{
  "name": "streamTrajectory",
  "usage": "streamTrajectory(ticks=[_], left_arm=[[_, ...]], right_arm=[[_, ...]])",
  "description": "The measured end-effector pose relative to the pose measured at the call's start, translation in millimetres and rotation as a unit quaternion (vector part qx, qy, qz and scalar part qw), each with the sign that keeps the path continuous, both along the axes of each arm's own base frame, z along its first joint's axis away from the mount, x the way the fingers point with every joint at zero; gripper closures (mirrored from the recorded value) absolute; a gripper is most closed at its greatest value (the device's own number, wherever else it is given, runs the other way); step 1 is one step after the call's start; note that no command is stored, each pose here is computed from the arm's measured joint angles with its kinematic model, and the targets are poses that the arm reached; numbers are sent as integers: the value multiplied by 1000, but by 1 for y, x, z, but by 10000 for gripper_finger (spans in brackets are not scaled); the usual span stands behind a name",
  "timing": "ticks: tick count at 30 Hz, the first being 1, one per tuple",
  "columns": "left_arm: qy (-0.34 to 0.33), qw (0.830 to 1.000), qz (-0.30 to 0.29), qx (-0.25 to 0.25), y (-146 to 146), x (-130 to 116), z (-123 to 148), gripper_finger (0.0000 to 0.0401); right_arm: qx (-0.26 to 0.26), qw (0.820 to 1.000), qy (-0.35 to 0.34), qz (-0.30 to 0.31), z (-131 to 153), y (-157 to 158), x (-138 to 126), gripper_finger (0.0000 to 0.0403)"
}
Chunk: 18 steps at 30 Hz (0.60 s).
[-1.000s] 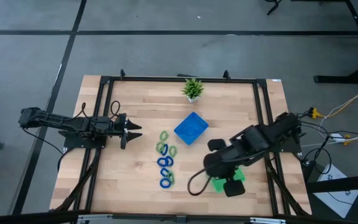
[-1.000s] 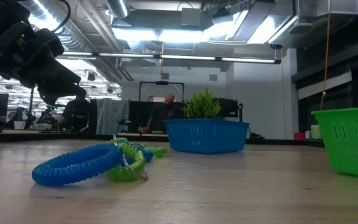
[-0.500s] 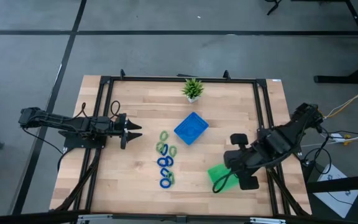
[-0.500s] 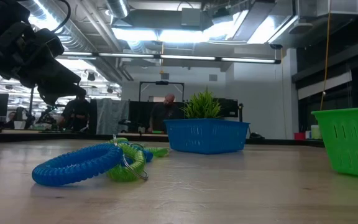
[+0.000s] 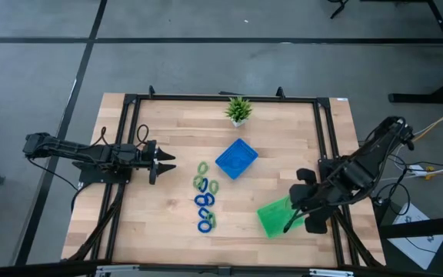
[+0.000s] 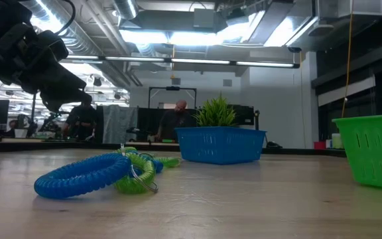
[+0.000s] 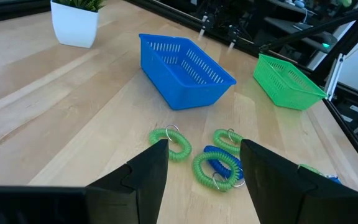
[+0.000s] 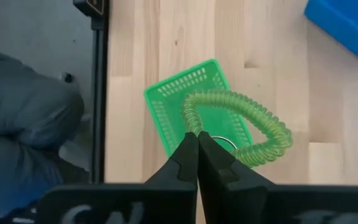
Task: Sort spring keychains
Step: Put the green spring keychain into the green bin
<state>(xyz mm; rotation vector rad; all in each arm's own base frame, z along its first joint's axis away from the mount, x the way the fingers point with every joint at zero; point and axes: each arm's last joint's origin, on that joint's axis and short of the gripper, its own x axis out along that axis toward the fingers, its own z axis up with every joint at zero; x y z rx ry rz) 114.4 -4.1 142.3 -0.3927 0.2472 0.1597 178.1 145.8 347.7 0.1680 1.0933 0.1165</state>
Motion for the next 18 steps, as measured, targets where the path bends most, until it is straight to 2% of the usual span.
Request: streamTrajectory(ticks=[10, 18], left_arm=[[0, 1000, 0, 0, 0, 0, 0, 207], [0, 1000, 0, 0, 0, 0, 0, 207]], right_arm=[[4, 999, 5, -51, -47, -3, -9, 403], [11, 998, 8, -65, -86, -1, -8, 403]])
